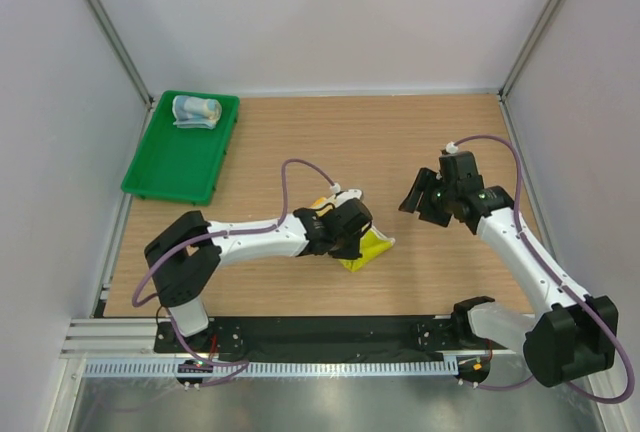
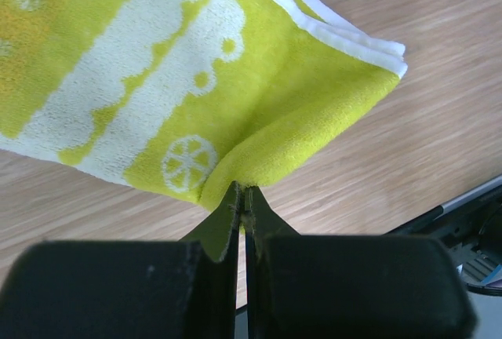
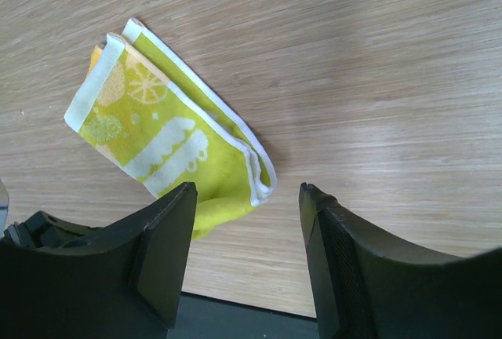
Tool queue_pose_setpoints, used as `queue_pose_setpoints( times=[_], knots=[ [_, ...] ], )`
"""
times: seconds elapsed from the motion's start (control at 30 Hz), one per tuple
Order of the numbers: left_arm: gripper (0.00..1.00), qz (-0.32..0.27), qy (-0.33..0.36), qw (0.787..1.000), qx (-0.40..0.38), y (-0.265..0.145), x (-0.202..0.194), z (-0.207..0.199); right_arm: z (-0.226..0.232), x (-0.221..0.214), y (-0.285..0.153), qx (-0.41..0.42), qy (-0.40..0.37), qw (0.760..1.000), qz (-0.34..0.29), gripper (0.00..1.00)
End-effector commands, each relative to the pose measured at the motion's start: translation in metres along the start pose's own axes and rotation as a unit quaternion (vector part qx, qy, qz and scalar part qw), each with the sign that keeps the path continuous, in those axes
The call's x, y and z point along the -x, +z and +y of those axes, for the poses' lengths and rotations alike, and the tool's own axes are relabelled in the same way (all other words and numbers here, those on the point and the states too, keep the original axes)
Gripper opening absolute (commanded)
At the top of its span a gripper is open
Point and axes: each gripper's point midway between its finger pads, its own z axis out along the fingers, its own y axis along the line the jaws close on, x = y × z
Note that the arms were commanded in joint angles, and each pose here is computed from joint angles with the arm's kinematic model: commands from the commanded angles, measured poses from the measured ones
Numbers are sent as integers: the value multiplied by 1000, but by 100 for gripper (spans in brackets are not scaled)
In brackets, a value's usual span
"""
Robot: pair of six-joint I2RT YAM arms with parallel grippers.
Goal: Roll the towels
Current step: Roll the towel
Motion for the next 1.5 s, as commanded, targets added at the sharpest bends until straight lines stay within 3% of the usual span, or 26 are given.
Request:
queue_pose_setpoints(
  times=[0.0,0.23,0.37,0.4,0.5,0.87,1.23,1.47],
  knots=[
    [0,-12,-24,999,-22,-17,14,-6,18,12,-12,41,-13,999,-22,62],
    [0,-9,-49,999,11,-14,12,15,57,-8,-15,141,-48,989,-8,61],
    [0,1,-70,997,36,-8,8,32,72,-40,-3,172,-69,982,27,40],
    [0,4,-73,996,41,-8,7,35,74,-45,-1,177,-71,981,34,25],
    [0,7,-88,994,57,-6,6,45,82,-60,8,193,-75,977,53,13],
    [0,33,-101,989,99,13,-7,74,96,-87,28,246,-85,961,92,11],
    [0,37,-99,989,108,18,-13,85,76,-111,78,222,-70,965,118,10],
    [0,41,-86,989,113,21,-13,88,99,-107,68,278,-64,951,116,9]
  ],
)
